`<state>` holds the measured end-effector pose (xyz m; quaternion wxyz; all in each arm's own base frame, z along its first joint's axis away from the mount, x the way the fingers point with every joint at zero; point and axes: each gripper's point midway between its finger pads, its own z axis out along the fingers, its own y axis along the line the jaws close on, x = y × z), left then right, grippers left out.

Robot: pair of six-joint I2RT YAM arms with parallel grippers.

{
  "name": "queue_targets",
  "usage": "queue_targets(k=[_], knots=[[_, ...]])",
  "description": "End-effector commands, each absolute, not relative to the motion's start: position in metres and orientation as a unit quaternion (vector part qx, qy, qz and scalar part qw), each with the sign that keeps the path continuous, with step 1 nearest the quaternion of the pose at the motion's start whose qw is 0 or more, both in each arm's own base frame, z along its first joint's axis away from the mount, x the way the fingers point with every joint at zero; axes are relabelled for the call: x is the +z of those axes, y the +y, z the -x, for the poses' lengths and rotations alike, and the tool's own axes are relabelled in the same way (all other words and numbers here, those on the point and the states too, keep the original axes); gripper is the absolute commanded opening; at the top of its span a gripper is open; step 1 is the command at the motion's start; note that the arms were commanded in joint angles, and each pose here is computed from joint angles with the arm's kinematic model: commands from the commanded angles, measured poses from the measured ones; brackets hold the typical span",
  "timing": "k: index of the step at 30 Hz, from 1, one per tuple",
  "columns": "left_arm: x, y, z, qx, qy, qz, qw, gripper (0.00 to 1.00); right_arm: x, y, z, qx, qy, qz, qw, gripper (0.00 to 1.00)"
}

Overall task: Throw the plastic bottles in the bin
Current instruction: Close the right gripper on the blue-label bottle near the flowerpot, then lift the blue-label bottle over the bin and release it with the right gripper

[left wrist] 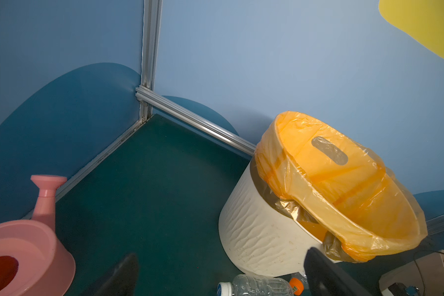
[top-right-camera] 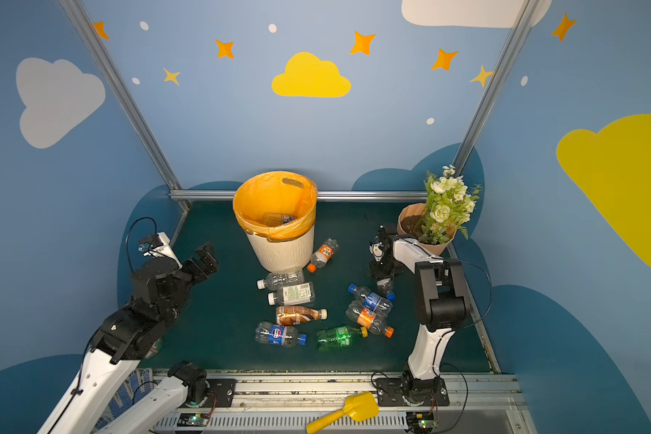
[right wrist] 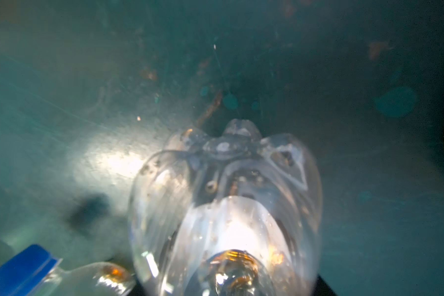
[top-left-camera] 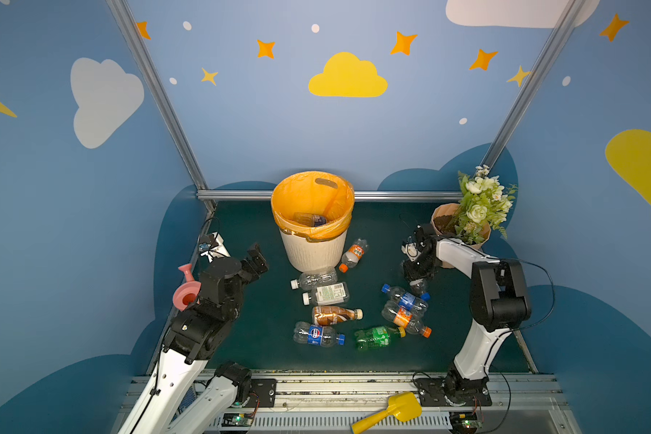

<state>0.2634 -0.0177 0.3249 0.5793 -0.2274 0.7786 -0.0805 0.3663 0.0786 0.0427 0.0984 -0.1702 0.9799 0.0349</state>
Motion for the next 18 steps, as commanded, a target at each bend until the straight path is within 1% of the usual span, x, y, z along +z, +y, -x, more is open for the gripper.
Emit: queue_targets(k=[1,7,11,14,18], knots=[[0.311,-0.011,-0.26,-0.062,0.786,0.239,0.567,1.0,0.102,0.087,-0.383,0.054,0.969,0.157,0.182,0.46],[0.296,-0.006,-0.259,-0.053,0.791,0.257,0.554,1.0,0.186,0.094,-0.389,0.084,0.945,0.132,0.288,0.41],[0.283,-0.004,-0.258,-0.052,0.794,0.269,0.542,1.0,0.253,0.103,-0.39,0.128,0.913,0.105,0.373,0.36],[0.267,-0.001,-0.257,-0.052,0.8,0.283,0.527,1.0,0.315,0.112,-0.385,0.177,0.866,0.09,0.458,0.36],[0.242,0.004,-0.256,-0.054,0.81,0.305,0.497,1.0,0.396,0.121,-0.369,0.245,0.791,0.077,0.555,0.37]])
